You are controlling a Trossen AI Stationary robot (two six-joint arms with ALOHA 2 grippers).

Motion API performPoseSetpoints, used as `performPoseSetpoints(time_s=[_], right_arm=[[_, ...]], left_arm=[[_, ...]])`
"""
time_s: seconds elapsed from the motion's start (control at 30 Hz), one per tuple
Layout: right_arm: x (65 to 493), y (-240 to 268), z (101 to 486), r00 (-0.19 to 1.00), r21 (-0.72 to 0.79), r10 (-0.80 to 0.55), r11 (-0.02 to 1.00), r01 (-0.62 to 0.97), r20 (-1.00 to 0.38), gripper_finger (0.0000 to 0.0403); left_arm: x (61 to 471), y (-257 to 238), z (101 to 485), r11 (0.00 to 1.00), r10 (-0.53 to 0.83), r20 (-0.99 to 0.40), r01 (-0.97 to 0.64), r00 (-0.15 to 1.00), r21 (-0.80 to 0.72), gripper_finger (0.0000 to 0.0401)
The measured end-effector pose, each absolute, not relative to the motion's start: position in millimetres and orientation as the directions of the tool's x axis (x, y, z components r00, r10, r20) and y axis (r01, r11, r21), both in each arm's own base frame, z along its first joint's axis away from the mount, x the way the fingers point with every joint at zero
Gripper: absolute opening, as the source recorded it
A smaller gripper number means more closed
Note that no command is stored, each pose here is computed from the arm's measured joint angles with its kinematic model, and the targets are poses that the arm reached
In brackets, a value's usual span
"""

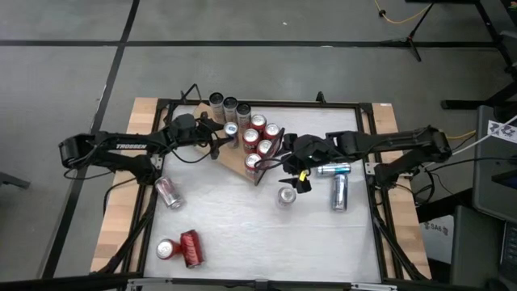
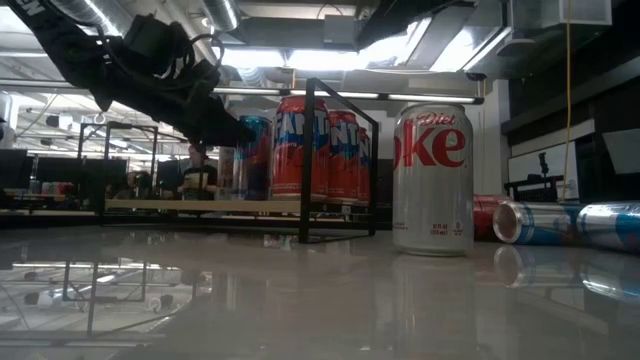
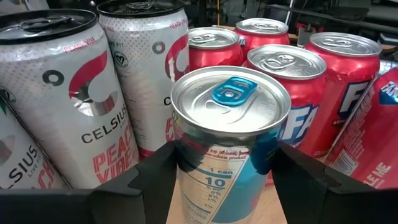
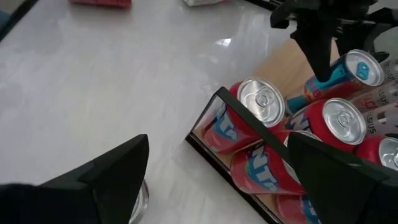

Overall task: Pick and place cans onto a shelf
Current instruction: Put the bottom left blue/white soda can on the shelf

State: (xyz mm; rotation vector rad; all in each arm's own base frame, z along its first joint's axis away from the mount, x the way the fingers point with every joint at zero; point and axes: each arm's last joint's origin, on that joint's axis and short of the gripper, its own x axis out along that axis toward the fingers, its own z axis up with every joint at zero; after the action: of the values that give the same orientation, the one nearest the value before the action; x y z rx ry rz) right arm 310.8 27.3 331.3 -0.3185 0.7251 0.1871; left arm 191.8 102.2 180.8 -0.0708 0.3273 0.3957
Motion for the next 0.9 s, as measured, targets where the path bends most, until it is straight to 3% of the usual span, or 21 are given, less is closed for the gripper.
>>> performPoseSetpoints(time_s=[0.37,0.9], right_arm=[[318.9,16.8,339.7,0.81,-0.248,0.03,0.945,-0.214,-0.586,0.0372],[324.4,-18.0,348.4,0.866,-0.261,-0.054,0.961,-0.089,-0.497,0.0372]], left_arm=[[191.8,102.4,181.7,0.918,0.377,-0.314,-0.397,0.871,0.0,0.0242],[192.2,102.4,182.8,0.92,0.375,-0.293,-0.393,0.879,-0.001,0.0244]])
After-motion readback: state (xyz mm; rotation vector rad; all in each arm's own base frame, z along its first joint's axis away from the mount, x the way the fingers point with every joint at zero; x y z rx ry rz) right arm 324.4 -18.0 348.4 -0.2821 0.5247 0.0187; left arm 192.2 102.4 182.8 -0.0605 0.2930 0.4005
